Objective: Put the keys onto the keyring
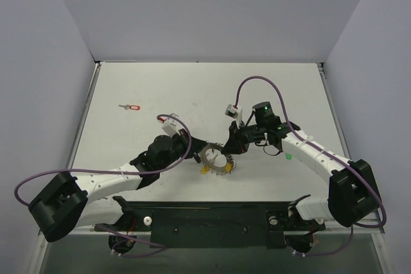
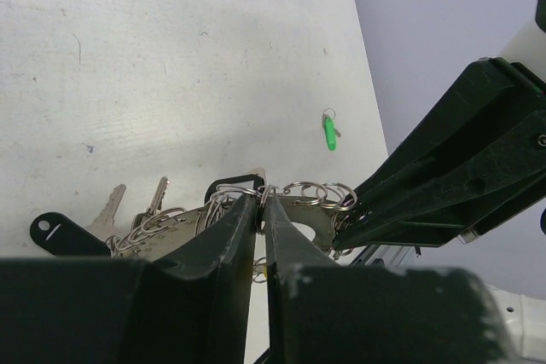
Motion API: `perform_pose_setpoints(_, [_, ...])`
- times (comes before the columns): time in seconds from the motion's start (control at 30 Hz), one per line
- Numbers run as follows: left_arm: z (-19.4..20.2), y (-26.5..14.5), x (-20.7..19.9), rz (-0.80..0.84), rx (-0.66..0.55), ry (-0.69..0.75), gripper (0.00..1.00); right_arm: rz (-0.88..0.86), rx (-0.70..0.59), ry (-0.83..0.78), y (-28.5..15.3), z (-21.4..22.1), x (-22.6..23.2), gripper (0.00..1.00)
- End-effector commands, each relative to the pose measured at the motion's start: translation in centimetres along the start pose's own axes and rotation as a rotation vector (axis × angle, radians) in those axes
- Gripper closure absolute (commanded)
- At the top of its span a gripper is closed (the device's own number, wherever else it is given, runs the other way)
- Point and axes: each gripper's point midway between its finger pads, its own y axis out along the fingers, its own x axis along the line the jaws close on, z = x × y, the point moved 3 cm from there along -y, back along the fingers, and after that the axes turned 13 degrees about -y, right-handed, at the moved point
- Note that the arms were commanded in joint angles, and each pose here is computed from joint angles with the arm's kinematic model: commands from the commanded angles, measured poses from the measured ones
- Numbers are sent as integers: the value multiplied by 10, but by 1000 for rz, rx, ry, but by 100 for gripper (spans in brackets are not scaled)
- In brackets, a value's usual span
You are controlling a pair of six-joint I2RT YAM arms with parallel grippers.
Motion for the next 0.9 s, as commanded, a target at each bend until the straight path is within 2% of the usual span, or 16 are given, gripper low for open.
perform_pose_setpoints(0.0, [-6,5,-23,48,-6,22,87,-36,-63,-52,-2,-20,3,100])
perform_pose_setpoints(0.17, [-4,5,-24,56,12,55,100,-37,-62,-54,-2,-20,3,100])
perform_pose_setpoints(0.27, [0,5,-25,46,35,134,100,-30,-59,-66,-3,-19,1,100])
perform_pose_setpoints(0.53, [3,-8,-50,176,55,524,100,-52,50,-170,-21,-6,8,100])
perform_pose_setpoints(0.6, [0,-11,-58,209,42,640,100,-86,84,-211,-31,-1,18,89])
perform_pose_setpoints(0.7, [-2,-18,-75,285,47,839,100,-103,103,-322,-50,0,23,60])
perform_pose_setpoints(0.77, [-2,-24,-86,344,54,960,100,-77,79,-347,-69,-4,27,46])
perform_pose_setpoints(0.8, [0,-26,-91,376,63,995,100,-51,57,-356,-81,-7,29,43])
perform_pose_setpoints(0.87, [-1,-33,-104,462,64,1154,100,-1,38,-398,-99,-10,34,35])
